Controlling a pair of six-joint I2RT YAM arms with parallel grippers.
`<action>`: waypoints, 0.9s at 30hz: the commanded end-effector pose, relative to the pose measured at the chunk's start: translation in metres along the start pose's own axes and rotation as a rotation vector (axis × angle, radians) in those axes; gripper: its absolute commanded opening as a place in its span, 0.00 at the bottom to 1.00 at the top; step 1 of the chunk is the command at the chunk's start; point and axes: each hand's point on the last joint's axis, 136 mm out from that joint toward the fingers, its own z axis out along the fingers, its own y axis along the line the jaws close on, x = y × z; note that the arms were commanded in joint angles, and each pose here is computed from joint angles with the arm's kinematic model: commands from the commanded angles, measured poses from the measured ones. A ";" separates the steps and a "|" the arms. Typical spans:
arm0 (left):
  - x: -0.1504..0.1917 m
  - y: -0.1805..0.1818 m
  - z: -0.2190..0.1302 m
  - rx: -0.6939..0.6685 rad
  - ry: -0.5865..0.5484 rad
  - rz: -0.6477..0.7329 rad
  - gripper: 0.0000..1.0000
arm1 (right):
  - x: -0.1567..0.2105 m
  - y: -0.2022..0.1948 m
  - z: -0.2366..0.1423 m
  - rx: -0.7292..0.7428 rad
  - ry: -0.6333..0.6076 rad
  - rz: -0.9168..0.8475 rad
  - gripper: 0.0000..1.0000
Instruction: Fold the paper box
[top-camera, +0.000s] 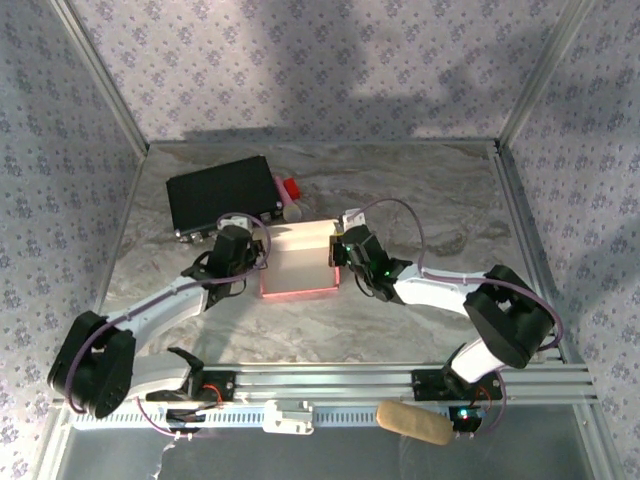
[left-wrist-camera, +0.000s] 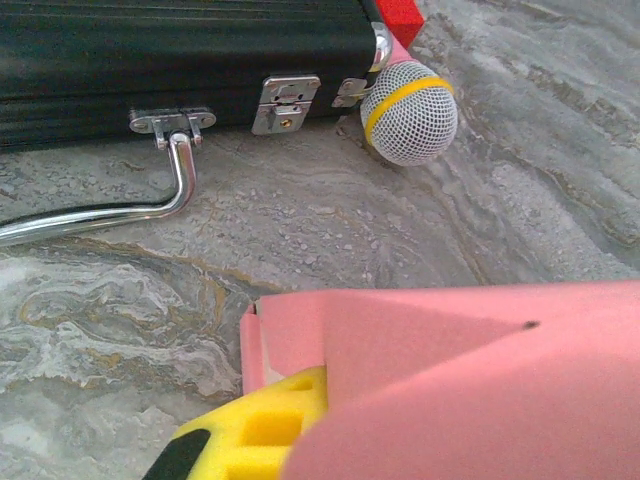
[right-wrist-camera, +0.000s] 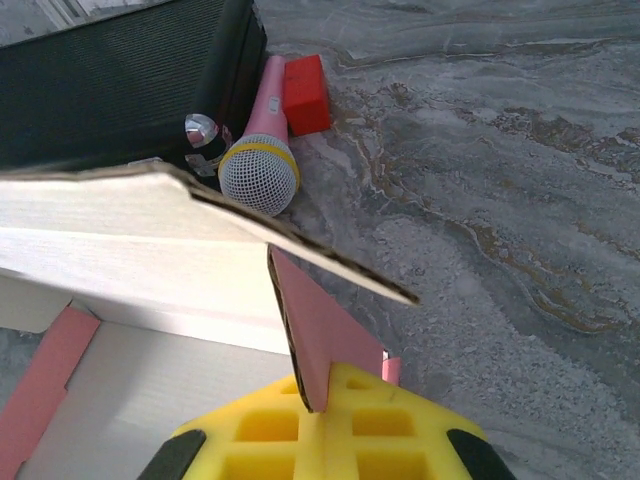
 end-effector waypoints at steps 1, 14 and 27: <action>-0.023 -0.030 -0.015 0.137 -0.123 0.001 0.00 | 0.000 0.012 -0.004 -0.031 -0.055 0.015 0.00; 0.025 -0.023 -0.022 0.150 -0.137 0.050 0.00 | 0.033 0.012 -0.020 0.000 -0.091 -0.027 0.00; 0.066 -0.009 -0.023 0.109 -0.108 0.062 0.00 | 0.070 0.001 -0.025 0.037 -0.035 -0.067 0.00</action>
